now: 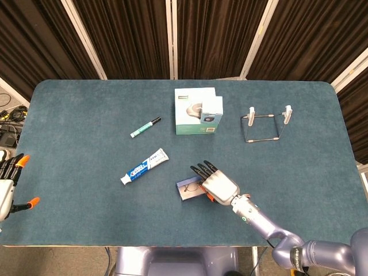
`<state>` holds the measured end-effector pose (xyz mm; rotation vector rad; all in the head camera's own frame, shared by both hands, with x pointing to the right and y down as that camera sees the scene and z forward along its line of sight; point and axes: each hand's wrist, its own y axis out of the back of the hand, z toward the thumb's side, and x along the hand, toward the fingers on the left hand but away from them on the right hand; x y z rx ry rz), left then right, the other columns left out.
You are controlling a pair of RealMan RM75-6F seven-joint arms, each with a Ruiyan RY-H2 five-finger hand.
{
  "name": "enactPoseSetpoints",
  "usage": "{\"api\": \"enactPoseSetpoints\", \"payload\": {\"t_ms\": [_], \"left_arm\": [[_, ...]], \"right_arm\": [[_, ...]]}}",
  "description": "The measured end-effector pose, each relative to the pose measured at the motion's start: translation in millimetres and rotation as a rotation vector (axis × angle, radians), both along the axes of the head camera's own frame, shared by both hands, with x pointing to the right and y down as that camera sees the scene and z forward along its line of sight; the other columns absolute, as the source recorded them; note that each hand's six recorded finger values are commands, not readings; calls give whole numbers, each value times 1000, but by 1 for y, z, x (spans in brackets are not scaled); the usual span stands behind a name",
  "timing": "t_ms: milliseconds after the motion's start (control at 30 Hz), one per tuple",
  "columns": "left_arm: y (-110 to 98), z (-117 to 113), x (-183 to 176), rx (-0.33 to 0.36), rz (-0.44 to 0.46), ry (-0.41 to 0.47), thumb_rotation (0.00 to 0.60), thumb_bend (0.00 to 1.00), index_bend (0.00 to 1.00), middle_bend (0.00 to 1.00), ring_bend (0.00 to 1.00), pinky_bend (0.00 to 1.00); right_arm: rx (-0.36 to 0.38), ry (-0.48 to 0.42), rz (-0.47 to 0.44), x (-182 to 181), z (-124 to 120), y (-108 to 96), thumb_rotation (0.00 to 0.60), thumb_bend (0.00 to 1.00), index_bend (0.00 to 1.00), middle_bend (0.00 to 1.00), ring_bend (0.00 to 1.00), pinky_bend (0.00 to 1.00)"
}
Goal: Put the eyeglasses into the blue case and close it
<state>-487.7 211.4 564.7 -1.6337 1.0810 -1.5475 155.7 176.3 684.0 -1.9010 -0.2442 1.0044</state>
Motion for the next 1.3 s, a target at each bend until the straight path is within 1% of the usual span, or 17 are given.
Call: {"api": "enactPoseSetpoints", "payload": {"t_ms": [167, 367, 600, 833, 967, 1033, 1067, 1100, 1133, 1167, 1200, 1267, 1300], "left_arm": [[-1, 2, -2, -4, -5, -1, 600, 0, 0, 0, 0, 0], [-2, 4, -3, -11, -8, -2, 600, 0, 0, 0, 0, 0], [-3, 4, -4, -13, -12, -1, 600, 0, 0, 0, 0, 0], [-3, 5, -5, -16, -12, -3, 600, 0, 0, 0, 0, 0], [-3, 5, -5, -15, -13, -3, 600, 0, 0, 0, 0, 0], [-3, 5, -5, -16, -14, -3, 600, 0, 0, 0, 0, 0], [-3, 5, -6, -16, -15, -3, 600, 0, 0, 0, 0, 0], [-3, 5, -6, -16, -16, -2, 600, 0, 0, 0, 0, 0], [-3, 5, -6, -15, -16, -2, 600, 0, 0, 0, 0, 0], [-3, 5, -6, -15, -16, -2, 600, 0, 0, 0, 0, 0], [-3, 5, -6, -15, -16, -2, 600, 0, 0, 0, 0, 0], [-3, 5, -6, -15, -16, -2, 600, 0, 0, 0, 0, 0], [-3, 5, -6, -15, -16, -2, 600, 0, 0, 0, 0, 0]], "right_arm": [[-4, 12, -16, -15, 2, -7, 600, 415, 638, 0, 0, 0], [9, 17, -24, -38, 2, -17, 600, 415, 637, 0, 0, 0], [17, 18, 0, -52, 2, -29, 600, 415, 637, 0, 0, 0], [17, 19, 32, -62, 8, -37, 600, 414, 636, 0, 0, 0], [16, 28, 40, -67, 12, -39, 600, 411, 607, 0, 0, 0], [23, 33, 42, -70, 15, -40, 600, 402, 543, 0, 0, 0], [28, 35, 43, -71, 15, -41, 600, 377, 460, 0, 0, 0], [35, 37, 44, -71, 15, -42, 600, 335, 352, 0, 0, 0], [40, 37, 47, -72, 15, -42, 600, 298, 279, 0, 0, 0], [45, 36, 50, -72, 15, -43, 600, 239, 186, 0, 0, 0], [52, 33, 55, -73, 14, -44, 600, 190, 124, 0, 0, 0], [65, 25, 65, -74, 12, -45, 600, 145, 79, 0, 0, 0], [75, 16, 72, -75, 10, -46, 600, 139, 68, 0, 0, 0]]}}
